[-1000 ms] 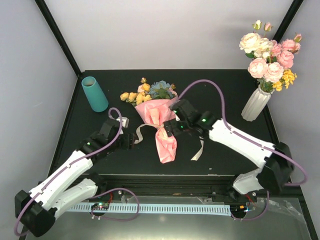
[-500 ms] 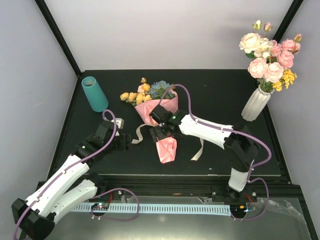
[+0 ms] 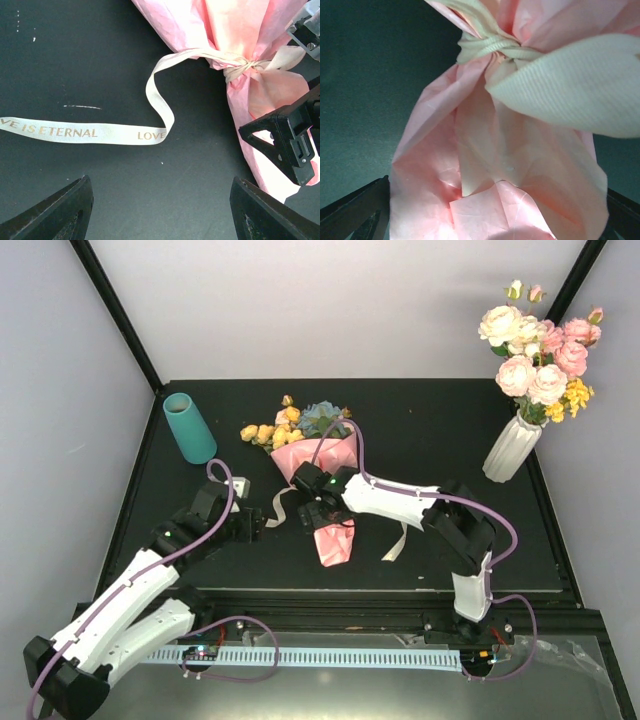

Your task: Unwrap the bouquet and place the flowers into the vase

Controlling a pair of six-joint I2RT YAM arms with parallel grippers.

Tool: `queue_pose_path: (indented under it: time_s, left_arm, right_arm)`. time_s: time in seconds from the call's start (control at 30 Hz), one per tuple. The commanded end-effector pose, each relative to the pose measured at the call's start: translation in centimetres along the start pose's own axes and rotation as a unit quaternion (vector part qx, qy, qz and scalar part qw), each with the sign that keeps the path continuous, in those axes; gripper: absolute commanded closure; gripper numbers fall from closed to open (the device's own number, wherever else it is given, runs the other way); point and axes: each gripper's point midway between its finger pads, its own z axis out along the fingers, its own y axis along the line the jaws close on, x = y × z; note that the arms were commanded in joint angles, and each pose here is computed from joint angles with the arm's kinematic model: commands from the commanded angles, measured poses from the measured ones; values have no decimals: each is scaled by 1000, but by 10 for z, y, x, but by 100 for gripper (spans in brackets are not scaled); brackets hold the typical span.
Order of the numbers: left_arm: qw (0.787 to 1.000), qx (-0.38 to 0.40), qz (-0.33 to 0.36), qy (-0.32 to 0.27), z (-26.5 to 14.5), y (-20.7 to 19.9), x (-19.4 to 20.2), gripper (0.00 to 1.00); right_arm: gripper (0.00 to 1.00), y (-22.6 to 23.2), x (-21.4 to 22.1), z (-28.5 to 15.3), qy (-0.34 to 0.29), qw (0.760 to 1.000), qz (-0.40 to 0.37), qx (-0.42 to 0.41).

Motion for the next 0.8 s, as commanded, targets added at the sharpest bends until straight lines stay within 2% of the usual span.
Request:
queue_pose_path:
  time_s: [0.0,0.17,0.23,0.3,0.4,0.57,0.67,0.77]
  left_arm:
    - [1000,15,3,-1,-4,-7,-7,23]
    - [1000,19,3,11,-1,-10,-4,23]
    - [1000,22,4,13,-1,-10,-3,23]
    - [999,32,7,13,0,-14,-3,24]
    - [999,51,10,-1,2,-19,-5,27]
    - [987,151,28,-43,7,-49,-6,33]
    - [982,177,29,-60,9,-57,-10,36]
    - [977,195,48,-72,11,-66,-17,42]
  right_arm:
    - [0,-7,8,6,2,1000,16,15]
    - [2,-1,17,22,-8,1000,14,-17]
    - [14,4,20,24,-19,999,13,-43]
    - [37,8,14,16,-50,996,15,-69]
    - [59,8,11,5,-90,992,13,-93]
    - [78,4,13,-6,-117,987,16,-113]
    - [80,2,12,-11,-125,986,13,-113]
    - [91,3,10,-16,-130,985,3,-117]
